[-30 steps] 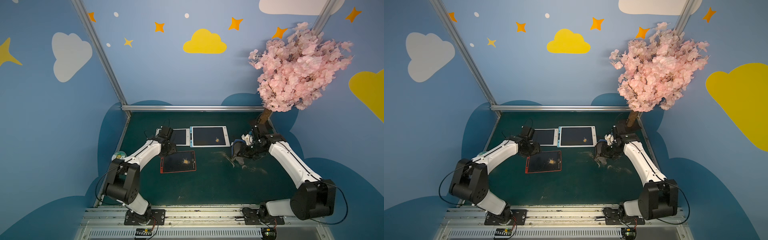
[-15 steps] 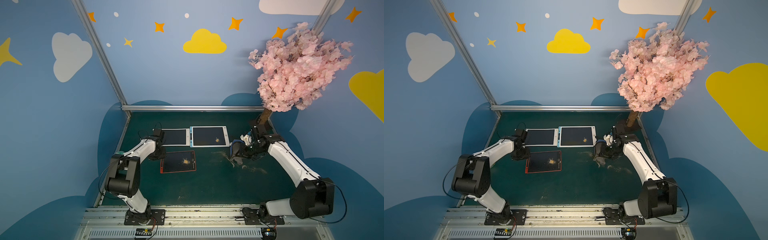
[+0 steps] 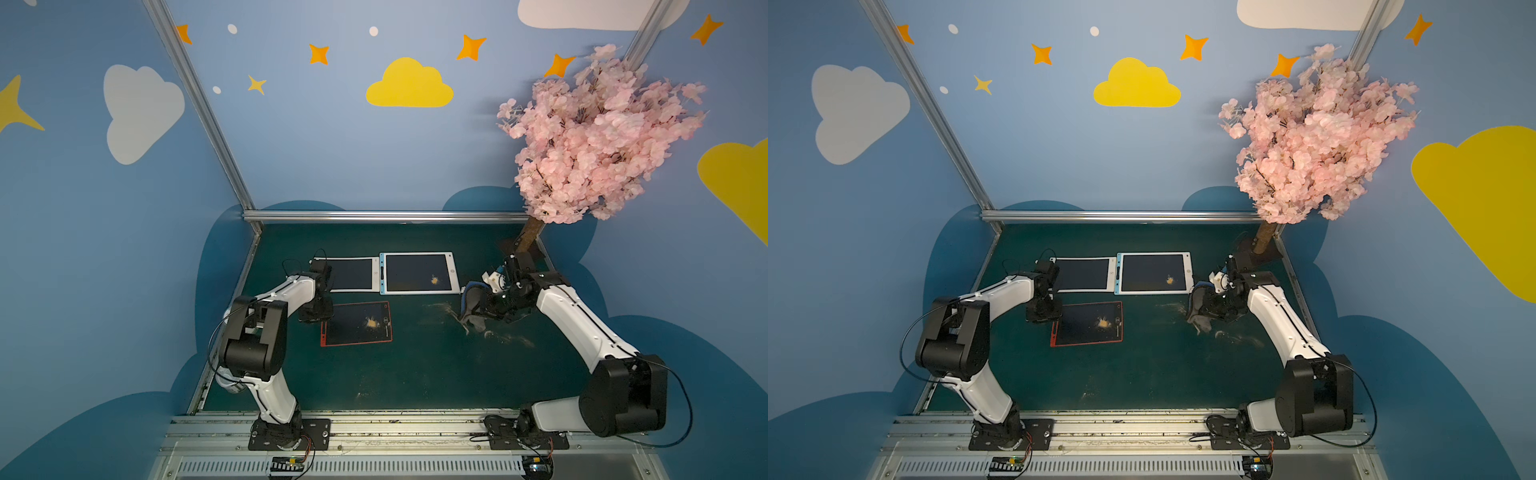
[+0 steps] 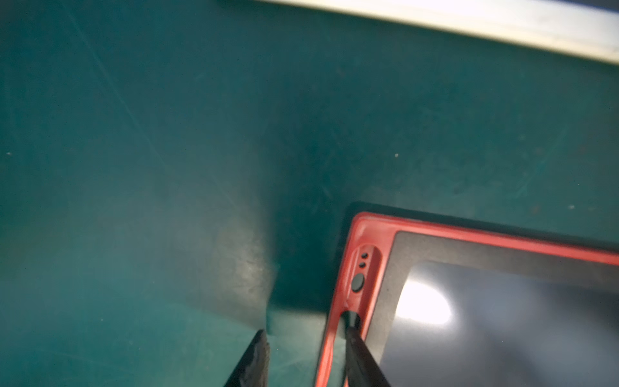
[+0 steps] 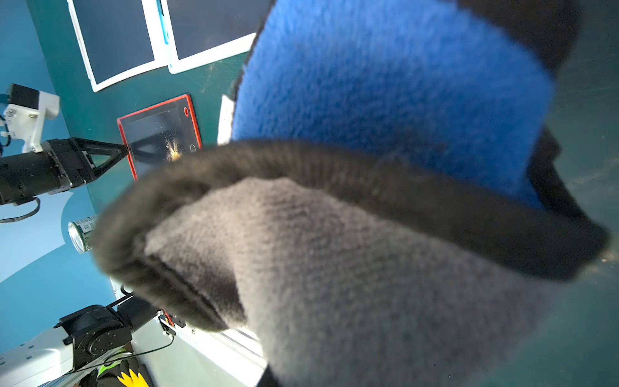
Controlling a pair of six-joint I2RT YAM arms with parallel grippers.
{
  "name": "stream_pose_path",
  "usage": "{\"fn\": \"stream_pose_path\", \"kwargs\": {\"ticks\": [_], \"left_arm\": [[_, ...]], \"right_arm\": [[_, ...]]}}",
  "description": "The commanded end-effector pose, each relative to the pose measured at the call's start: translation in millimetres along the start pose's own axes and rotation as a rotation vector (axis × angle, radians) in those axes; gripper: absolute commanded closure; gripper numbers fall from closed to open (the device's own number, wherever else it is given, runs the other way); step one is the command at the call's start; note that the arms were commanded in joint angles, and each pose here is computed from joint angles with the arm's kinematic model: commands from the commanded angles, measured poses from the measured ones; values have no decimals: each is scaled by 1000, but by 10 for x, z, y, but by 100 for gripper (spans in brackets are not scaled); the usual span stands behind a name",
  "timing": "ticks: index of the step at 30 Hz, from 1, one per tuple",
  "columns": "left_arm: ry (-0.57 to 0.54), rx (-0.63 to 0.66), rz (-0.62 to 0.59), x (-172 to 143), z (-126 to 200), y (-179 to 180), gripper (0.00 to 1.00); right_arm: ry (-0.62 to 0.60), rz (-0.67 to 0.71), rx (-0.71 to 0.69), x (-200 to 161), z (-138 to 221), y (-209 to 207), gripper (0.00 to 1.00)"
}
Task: Wipe the drawing tablet
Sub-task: Move the drawing tablet to the center of the board.
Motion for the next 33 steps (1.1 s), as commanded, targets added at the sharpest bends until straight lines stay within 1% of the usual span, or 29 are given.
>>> {"fn": "stream_pose_path", "kwargs": {"ticks": [1, 2, 3, 4, 6, 7, 8, 10, 15, 19, 22, 26, 33], "left_arm": [[31, 0, -33, -40, -15, -30, 63], [31, 8, -40, -49, -20, -32, 64], [34, 15, -48, -60, -29, -34, 68], [35, 20, -56, -68, -31, -37, 73], [41, 40, -71, -75, -45, -29, 80], [42, 44, -80, -76, -44, -35, 86], [39, 56, -93, -79, -42, -42, 87], [35, 66, -123, -96, -40, -80, 97], [34, 88, -173, -196, -38, -207, 97], [37, 72, -190, -303, -5, -365, 97], [35, 38, -192, -366, 53, -525, 97], [59, -28, -167, -453, 107, -740, 97], [58, -98, -138, -581, 199, -1070, 97]], "right_arm": [[1, 6, 22, 8, -34, -5, 100], [2, 4, 23, 6, -39, -8, 100], [3, 3, 23, 4, -41, -10, 100], [0, 4, 24, 8, -39, -12, 100], [-4, 4, 25, 16, -33, -10, 100], [-3, 2, 26, 14, -34, -14, 100], [-4, 3, 27, 14, -34, -13, 100], [-4, 3, 27, 8, -35, -14, 100], [-10, 1, 25, 5, -26, -26, 100], [-12, 0, 22, 0, -13, -31, 100], [-13, -1, 20, -1, -4, -31, 100], [-12, 0, 24, -13, 5, -22, 100], [-25, 13, 35, -48, 47, 16, 100]]}}
Point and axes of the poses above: each gripper's point midway between its finger pads, its own z axis back along the fingers, its own y axis along the line the jaws close on, x = y × z, the point moved 3 cm from there along z, back along the fingers, and after that the axes turned 10 degrees about z, right-handed, at the moved point
